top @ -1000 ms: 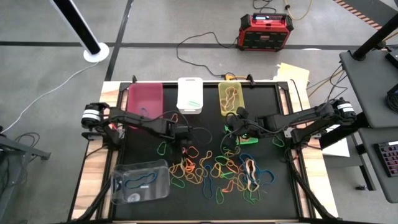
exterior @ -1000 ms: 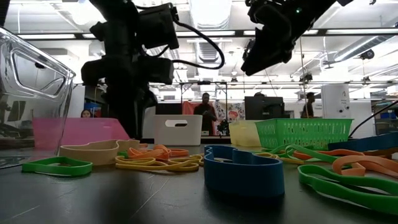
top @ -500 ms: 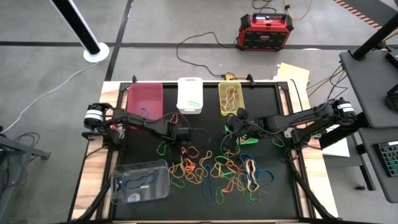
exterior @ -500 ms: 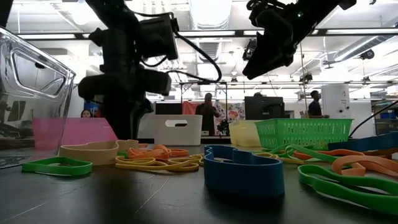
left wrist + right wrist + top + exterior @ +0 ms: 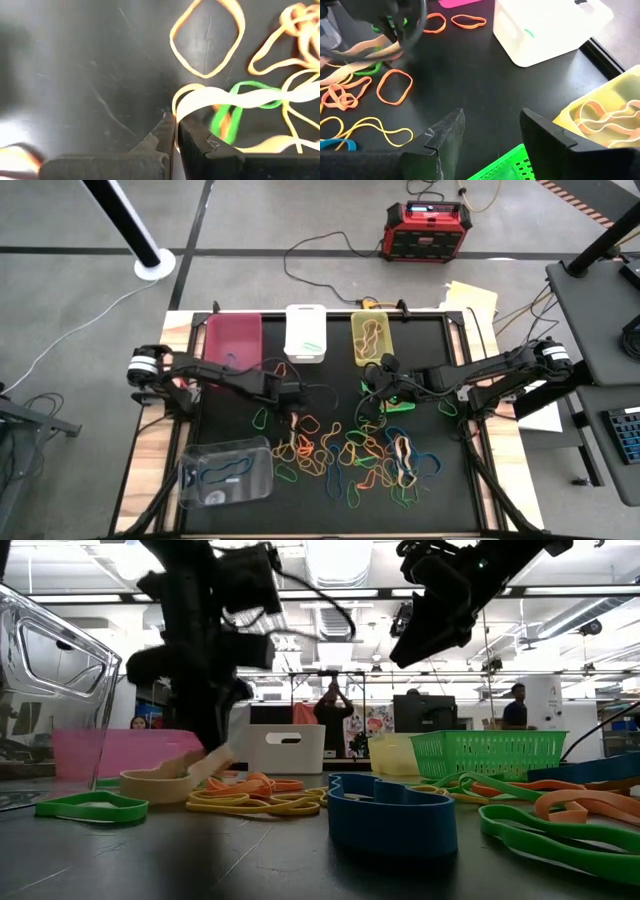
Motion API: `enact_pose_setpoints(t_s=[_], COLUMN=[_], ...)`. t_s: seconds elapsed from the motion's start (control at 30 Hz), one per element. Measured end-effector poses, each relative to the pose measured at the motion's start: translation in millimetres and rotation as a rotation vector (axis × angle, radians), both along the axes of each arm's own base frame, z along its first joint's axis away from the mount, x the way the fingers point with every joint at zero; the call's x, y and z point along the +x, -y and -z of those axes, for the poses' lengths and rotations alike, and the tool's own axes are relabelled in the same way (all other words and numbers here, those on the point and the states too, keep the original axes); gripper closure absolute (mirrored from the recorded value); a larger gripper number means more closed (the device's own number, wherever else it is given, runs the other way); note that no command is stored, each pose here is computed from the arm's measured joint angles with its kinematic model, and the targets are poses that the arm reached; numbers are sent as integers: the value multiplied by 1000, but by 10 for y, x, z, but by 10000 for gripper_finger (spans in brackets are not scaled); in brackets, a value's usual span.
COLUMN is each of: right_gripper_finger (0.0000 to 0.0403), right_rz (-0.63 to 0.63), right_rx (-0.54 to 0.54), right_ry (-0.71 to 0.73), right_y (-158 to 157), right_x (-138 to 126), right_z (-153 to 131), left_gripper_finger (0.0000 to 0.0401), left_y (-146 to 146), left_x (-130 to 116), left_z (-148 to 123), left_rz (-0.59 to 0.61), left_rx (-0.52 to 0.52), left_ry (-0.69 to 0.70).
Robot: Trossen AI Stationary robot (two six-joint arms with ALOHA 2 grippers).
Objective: Sort rubber bands into baskets
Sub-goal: Put the brown rubber band into the yellow bin
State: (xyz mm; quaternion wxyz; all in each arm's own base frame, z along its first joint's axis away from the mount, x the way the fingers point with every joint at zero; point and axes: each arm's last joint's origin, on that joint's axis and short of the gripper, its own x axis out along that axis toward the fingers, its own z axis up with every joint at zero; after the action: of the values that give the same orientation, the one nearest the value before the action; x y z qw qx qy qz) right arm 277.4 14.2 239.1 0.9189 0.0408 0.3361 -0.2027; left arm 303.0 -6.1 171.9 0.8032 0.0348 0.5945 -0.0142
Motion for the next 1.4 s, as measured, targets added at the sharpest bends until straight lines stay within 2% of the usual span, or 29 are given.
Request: enact_pose_setpoints(t_s=[0.13,0.43,0.63,0.8,0.9,1.07,1.4], right_gripper_finger=[215,213,212,205,201,197,184], right_rz=[-2,-60,-161,-147,-144,-145,-154], right_rx=[-1,-42,39,70,74,73,55], right_ry=[27,265,451,438,408,395,369], right_y=[-1,-10,-41,-43,-48,-56,-61], right_x=[16,75,44,59,103,195,256], right_z=[-12,69,224,359,432,468,442], left_gripper_finger=[400,401,401,401,397,393,376], left_y=[-7,-10,-12,-52,-49,-27,-27], left_x=[-55,-192,-230,-244,-225,-148,-66], left_z=[-245,-822,-1015,-923,-854,-705,-498], left_rz=[32,99,107,34,31,49,44], left_rx=[29,66,82,136,130,64,57], left_ry=[100,405,531,449,409,353,265])
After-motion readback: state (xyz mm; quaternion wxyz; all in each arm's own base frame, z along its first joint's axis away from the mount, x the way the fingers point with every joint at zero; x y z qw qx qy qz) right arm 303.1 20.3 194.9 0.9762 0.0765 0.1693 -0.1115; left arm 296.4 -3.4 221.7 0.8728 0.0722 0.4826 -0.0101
